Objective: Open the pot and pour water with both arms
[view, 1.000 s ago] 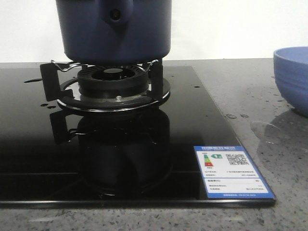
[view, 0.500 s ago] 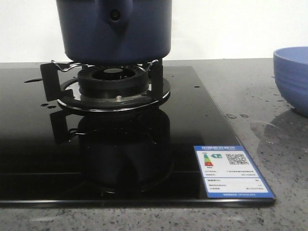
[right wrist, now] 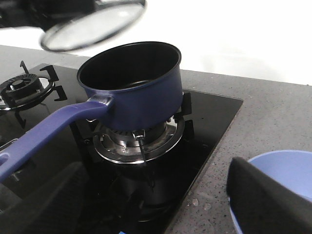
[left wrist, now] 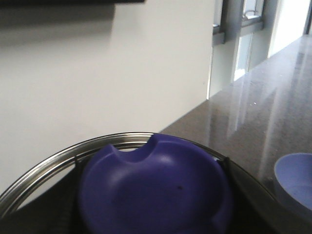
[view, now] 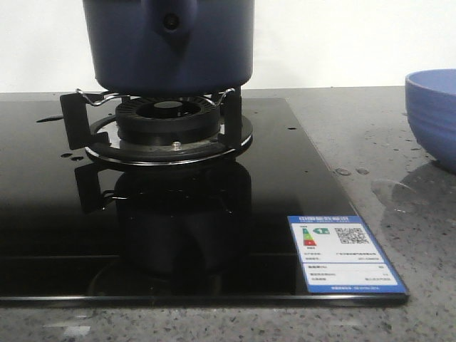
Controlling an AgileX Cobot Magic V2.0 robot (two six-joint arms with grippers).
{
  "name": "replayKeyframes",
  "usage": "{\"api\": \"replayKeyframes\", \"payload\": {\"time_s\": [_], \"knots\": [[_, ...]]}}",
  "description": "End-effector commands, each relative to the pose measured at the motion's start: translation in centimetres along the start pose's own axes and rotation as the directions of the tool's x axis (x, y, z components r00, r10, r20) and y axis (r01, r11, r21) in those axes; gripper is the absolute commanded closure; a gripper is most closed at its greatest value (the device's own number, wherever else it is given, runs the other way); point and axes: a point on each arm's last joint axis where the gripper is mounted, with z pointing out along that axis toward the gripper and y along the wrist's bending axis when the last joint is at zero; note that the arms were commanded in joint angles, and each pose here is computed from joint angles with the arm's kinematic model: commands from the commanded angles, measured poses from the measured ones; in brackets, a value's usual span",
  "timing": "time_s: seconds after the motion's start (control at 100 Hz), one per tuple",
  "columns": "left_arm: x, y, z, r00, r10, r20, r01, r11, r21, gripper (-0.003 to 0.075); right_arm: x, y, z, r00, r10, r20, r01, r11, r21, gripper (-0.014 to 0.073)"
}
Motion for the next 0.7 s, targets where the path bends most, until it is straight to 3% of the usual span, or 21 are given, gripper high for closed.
{"api": "replayKeyframes", "payload": {"time_s": [0.0, 0.27, 0.49, 0.69], "knots": [[-4.5, -1.1, -3.1, 0.993, 0.016, 0.115, -0.011, 0.999, -0.039, 0.0447, -1.3, -0.1, 0.0, 0.998, 0.011, 0.065, -0.012, 1.000, 0.016, 0.0051], [-6.3, -2.7, -8.6, 0.990, 0.007, 0.139, 0.022, 0.979, -0.203, 0.0445, -1.4, -0.2, 0.0, 0.997, 0.021, 0.079, -0.022, 1.000, 0.018, 0.0051], [-3.2, -4.9, -11.8, 0.992, -0.030, 0.125, 0.072, 0.935, -0.347, 0.0445, -1.5, -0.2, 0.0, 0.997, 0.022, 0.079, -0.023, 1.000, 0.020, 0.0051], [-0.9, -6.7, -13.6, 0.990, -0.051, 0.129, 0.100, 0.909, -0.405, 0.0421, -1.5, -1.3, 1.6, 0.995, 0.091, 0.041, -0.093, 0.994, 0.052, 0.0051]]}}
